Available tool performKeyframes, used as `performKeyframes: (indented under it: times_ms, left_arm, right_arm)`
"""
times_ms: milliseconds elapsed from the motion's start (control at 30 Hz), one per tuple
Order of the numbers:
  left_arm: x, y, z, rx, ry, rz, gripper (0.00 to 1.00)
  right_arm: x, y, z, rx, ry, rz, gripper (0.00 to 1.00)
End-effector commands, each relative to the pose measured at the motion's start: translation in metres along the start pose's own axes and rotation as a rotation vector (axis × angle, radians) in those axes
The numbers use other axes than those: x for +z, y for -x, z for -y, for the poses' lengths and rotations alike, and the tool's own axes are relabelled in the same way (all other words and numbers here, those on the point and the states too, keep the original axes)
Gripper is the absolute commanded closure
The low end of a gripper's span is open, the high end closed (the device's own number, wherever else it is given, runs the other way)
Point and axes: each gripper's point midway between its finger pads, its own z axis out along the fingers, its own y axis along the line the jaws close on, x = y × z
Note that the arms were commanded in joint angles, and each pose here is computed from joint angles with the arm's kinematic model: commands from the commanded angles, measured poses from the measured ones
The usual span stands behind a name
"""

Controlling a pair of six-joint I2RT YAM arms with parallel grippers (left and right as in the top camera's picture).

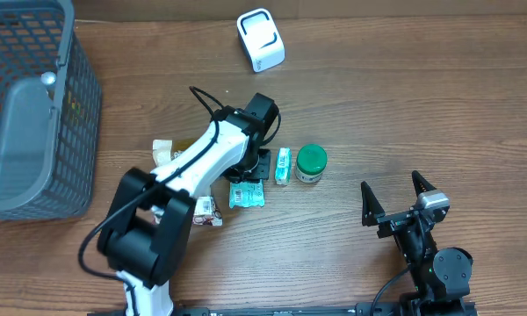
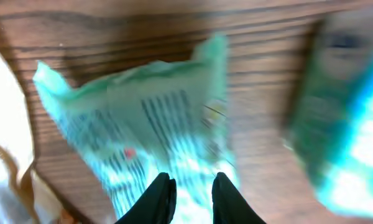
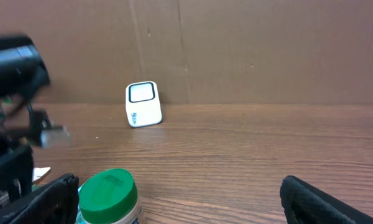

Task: Scan the item barcode
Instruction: 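Release the wipes pack and swing the left gripper to the grey basket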

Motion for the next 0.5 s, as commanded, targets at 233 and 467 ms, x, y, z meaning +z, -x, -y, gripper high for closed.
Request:
performKeyframes:
  times_ms: [233, 467]
  left_arm:
    - [-0.195, 0.034, -0.024, 0.056, -0.072, 0.445, 0.69]
    - [-0.291, 0.026, -0.079, -0.019, 0.054, 0.692, 0.66]
  right_arm:
    - [0.000, -0.002, 0.003, -0.001, -0.013, 0.003, 0.00]
    - [0.000, -0.002, 0.003, -0.001, -0.013, 0.003, 0.00]
